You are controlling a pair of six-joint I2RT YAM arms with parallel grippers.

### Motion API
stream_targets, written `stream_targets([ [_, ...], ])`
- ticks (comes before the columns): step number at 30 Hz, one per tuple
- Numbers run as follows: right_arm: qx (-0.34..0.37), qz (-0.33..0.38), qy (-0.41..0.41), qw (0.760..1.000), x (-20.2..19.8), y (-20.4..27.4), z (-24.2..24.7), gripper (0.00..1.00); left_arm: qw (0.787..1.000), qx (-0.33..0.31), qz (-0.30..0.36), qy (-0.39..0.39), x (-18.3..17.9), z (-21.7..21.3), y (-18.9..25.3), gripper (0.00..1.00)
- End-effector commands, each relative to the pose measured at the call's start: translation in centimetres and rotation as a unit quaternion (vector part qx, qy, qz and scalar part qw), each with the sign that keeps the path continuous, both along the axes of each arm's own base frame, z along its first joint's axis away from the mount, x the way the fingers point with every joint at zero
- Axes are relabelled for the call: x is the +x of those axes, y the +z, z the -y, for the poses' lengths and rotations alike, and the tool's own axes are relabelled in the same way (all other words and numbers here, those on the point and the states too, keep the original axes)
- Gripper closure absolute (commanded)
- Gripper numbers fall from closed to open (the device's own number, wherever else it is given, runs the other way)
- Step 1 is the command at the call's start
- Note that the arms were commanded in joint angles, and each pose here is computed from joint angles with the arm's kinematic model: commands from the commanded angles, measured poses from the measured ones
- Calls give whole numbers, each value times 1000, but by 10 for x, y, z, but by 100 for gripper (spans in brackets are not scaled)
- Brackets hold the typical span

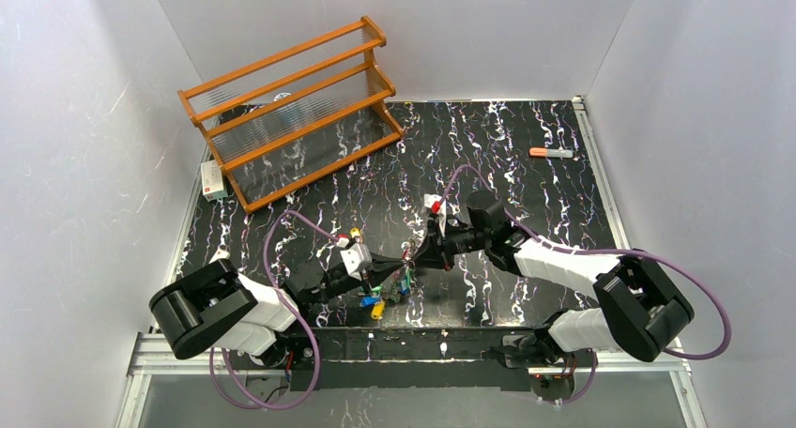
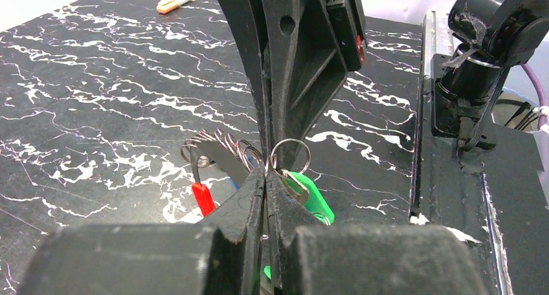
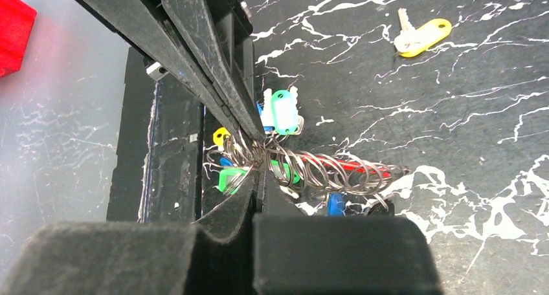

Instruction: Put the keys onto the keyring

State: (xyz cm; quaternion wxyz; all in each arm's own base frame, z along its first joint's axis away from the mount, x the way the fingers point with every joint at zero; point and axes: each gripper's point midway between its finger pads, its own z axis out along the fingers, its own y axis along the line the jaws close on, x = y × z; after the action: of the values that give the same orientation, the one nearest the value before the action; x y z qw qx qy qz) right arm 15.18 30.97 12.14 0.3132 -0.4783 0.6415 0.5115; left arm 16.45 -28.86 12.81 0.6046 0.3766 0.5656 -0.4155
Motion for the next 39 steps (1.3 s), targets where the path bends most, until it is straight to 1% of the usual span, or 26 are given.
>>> stream_targets([
  [1, 21, 38, -20, 999, 15, 29, -5, 96, 992, -94, 79, 12, 1, -6, 60, 100],
  [4, 26, 56, -41, 997, 16, 36, 0, 73, 993, -92, 78, 14, 1, -6, 58, 100],
  [5, 31, 75, -39, 996, 16, 39, 2, 66, 993, -92, 77, 15, 1, -7, 57, 100],
  [7, 36, 90, -41, 994, 14, 43, 5, 52, 993, -90, 77, 16, 1, -7, 57, 100],
  [8, 38, 93, -41, 994, 13, 44, 6, 48, 993, -90, 77, 16, 1, -7, 56, 100],
  [10, 40, 93, -40, 994, 11, 45, 7, 42, 993, -89, 77, 15, 2, -6, 56, 100],
  [13, 45, 82, -36, 995, 9, 47, 5, 40, 993, -88, 77, 14, 2, -6, 56, 100],
  [21, 23, 27, -26, 999, 13, 32, -7, 45, 993, -89, 77, 12, 1, -5, 56, 100],
  [24, 23, 25, -17, 999, 10, 32, -12, 48, 993, -88, 76, 12, 1, -5, 56, 100],
  [27, 21, 24, -18, 999, 11, 30, -13, 53, 993, -88, 74, 12, 1, -6, 54, 100],
  [28, 18, 23, -20, 999, 12, 29, -12, 56, 993, -87, 74, 12, 0, -6, 54, 100],
  [29, 15, 21, -20, 999, 11, 28, -12, 60, 993, -87, 73, 12, 0, -6, 54, 100],
  [30, 12, 19, -19, 1000, 11, 25, -12, 67, 994, -87, 73, 12, 0, -6, 53, 100],
  [33, 2, 10, -13, 1000, 10, 19, -12, 97, 993, -87, 74, 12, 0, -6, 54, 100],
  [39, -12, -4, -17, 1000, 11, 7, -11, 99, 993, -91, 77, 12, 0, -6, 57, 100],
])
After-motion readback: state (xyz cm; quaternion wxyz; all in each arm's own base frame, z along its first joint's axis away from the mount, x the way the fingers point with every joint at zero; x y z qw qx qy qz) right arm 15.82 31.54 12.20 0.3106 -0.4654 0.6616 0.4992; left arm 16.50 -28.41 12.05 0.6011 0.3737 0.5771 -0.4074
